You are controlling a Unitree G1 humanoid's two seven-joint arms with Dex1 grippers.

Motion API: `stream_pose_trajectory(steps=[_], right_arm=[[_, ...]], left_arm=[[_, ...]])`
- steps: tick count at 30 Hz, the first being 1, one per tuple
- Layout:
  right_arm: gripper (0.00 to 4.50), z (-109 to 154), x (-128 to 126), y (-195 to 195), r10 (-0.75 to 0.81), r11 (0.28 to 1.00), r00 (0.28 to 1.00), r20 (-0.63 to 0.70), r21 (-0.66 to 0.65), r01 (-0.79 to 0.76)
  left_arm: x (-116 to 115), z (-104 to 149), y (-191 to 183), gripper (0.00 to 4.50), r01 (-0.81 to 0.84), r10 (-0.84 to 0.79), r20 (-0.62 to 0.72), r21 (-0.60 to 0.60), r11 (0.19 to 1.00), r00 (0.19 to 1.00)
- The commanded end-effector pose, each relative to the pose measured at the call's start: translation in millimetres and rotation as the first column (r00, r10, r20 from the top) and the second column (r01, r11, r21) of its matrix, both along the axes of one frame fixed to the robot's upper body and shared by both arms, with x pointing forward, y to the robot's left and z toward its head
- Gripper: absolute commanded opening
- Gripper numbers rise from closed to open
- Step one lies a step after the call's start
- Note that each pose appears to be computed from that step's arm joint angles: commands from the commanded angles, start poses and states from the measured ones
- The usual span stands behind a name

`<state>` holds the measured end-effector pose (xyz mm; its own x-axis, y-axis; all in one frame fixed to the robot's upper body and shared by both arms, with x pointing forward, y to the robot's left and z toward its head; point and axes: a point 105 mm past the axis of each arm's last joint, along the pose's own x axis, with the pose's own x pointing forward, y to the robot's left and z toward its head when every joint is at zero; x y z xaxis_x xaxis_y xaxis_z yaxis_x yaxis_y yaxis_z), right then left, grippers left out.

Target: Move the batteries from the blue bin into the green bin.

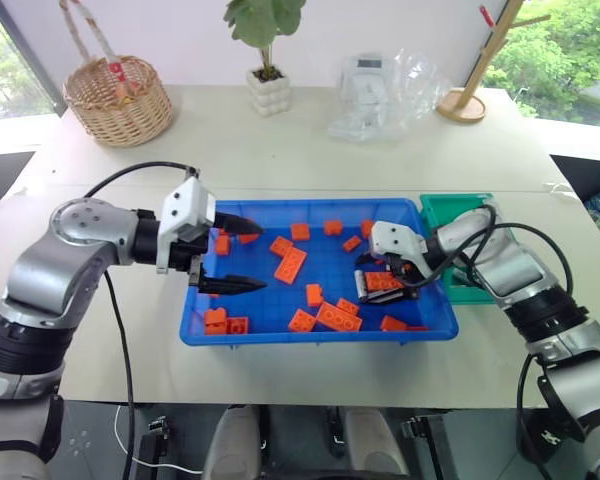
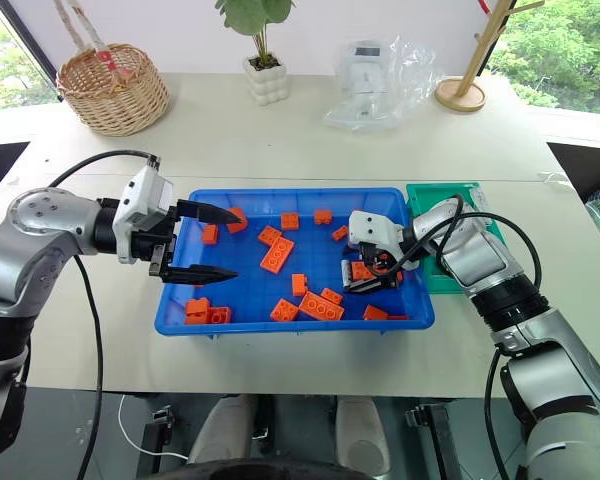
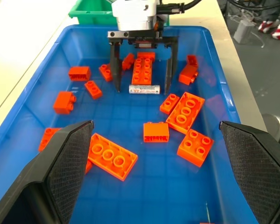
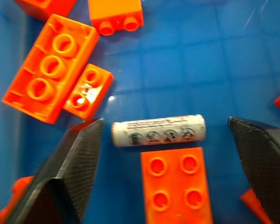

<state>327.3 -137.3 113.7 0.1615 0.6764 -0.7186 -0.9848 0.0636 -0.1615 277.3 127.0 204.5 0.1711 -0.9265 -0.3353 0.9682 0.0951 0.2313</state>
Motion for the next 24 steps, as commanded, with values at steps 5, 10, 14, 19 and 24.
stream_pose_trajectory(steps=[5, 10, 14, 19, 24], right_arm=[[2.22, 51.5, -1.6, 0.5, -0.055, 0.985, 0.997, 0.06, 0.164, 0.045], [2.22, 122.7, 14.2, -48.6, -0.329, 0.907, 0.932, 0.153, 0.327, 0.266], [2.22, 131.3, 6.6, -90.9, -0.472, 0.847, 0.873, 0.126, 0.338, 0.409], [2.72, 103.6, 6.5, -127.8, -0.63, 0.759, 0.768, 0.116, 0.3, 0.578], [4.45, 95.8, 10.5, -137.8, -0.685, 0.716, 0.716, 0.135, 0.309, 0.626]], left_arm=[[-3.0, 9.9, 3.5, 4.5, -0.007, 0.007, 0.038, -0.009, 1.0, 0.999], [0.5, 7.5, 6.6, 4.5, -0.018, 0.018, 0.031, -0.012, 1.0, 0.999], [4.4, 5.6, 8.3, 4.5, -0.024, 0.025, 0.029, -0.015, 1.0, 0.999], [12.5, 7.9, 8.6, 4.5, -0.036, 0.037, 0.029, -0.039, 0.999, 0.999], [17.5, 12.7, 10.2, 4.5, -0.034, 0.036, 0.039, -0.042, 0.999, 0.999]])
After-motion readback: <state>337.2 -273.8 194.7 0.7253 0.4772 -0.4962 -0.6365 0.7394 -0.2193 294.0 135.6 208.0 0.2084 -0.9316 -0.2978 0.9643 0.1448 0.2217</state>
